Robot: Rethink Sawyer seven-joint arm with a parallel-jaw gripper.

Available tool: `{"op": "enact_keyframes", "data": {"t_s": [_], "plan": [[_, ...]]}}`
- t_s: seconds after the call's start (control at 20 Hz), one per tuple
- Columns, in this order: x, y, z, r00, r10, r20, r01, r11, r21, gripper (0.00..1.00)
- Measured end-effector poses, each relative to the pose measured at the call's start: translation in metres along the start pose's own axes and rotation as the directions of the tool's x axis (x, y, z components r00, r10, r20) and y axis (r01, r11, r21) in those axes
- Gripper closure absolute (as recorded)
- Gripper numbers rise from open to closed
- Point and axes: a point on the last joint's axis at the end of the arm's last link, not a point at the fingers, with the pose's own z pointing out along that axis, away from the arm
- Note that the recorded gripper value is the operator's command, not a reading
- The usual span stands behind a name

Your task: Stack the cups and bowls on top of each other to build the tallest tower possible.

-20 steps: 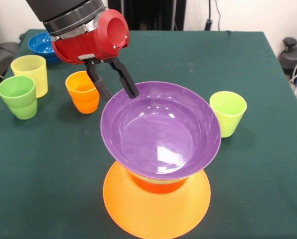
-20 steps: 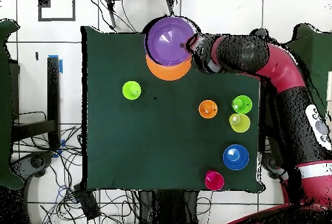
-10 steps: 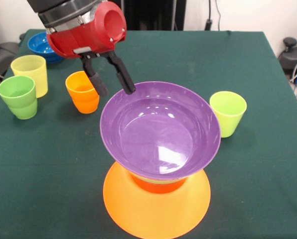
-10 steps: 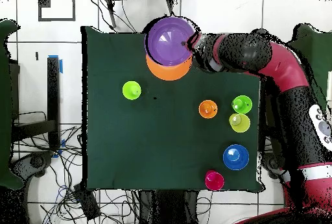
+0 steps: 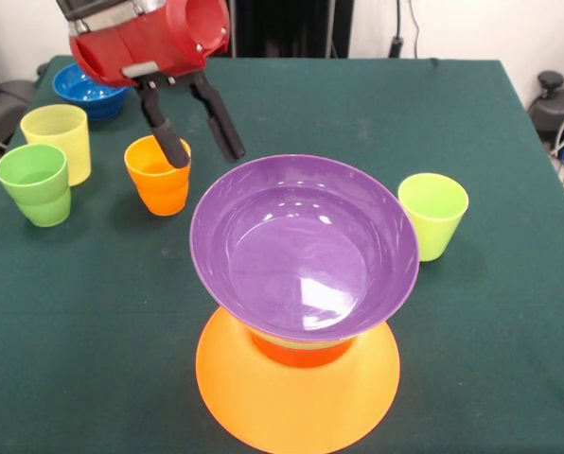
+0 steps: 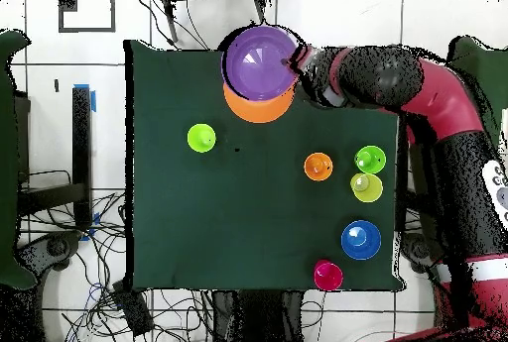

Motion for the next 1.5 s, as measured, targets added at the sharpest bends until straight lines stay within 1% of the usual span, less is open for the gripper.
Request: {"op": "enact_keyframes", "data": {"t_s": [0.25,0.4,0.45,0.55,0.7,0.8,0.85,0.95,1.0,1.35,1.4,1.5], "plan": [[-0.003,0.005,-0.013,0.9996,-0.016,0.025,0.016,0.9997,0.018,0.00],[-0.004,0.005,-0.017,0.9991,-0.024,0.035,0.023,0.9993,0.030,0.00],[-0.004,0.003,-0.019,0.9987,-0.031,0.041,0.029,0.9986,0.044,0.00],[-0.004,0.001,-0.018,0.9983,-0.036,0.045,0.034,0.9979,0.055,0.00],[-0.003,-0.012,-0.014,0.9976,-0.048,0.050,0.043,0.9942,0.098,0.00],[-0.002,-0.017,-0.012,0.9974,-0.050,0.051,0.044,0.9926,0.113,0.00],[-0.002,-0.023,-0.011,0.9975,-0.049,0.051,0.042,0.9909,0.128,0.00],[-0.002,-0.028,-0.010,0.9975,-0.048,0.051,0.041,0.9897,0.137,0.00],[-0.001,-0.034,-0.009,0.9977,-0.045,0.051,0.037,0.9881,0.149,0.00],[0.000,-0.063,-0.008,0.9987,-0.018,0.048,0.008,0.9803,0.197,0.00],[0.000,-0.071,-0.008,0.9988,-0.011,0.047,0.001,0.9774,0.211,0.00],[0.002,-0.077,-0.009,0.9989,-0.006,0.046,-0.004,0.9747,0.223,0.00]]}}
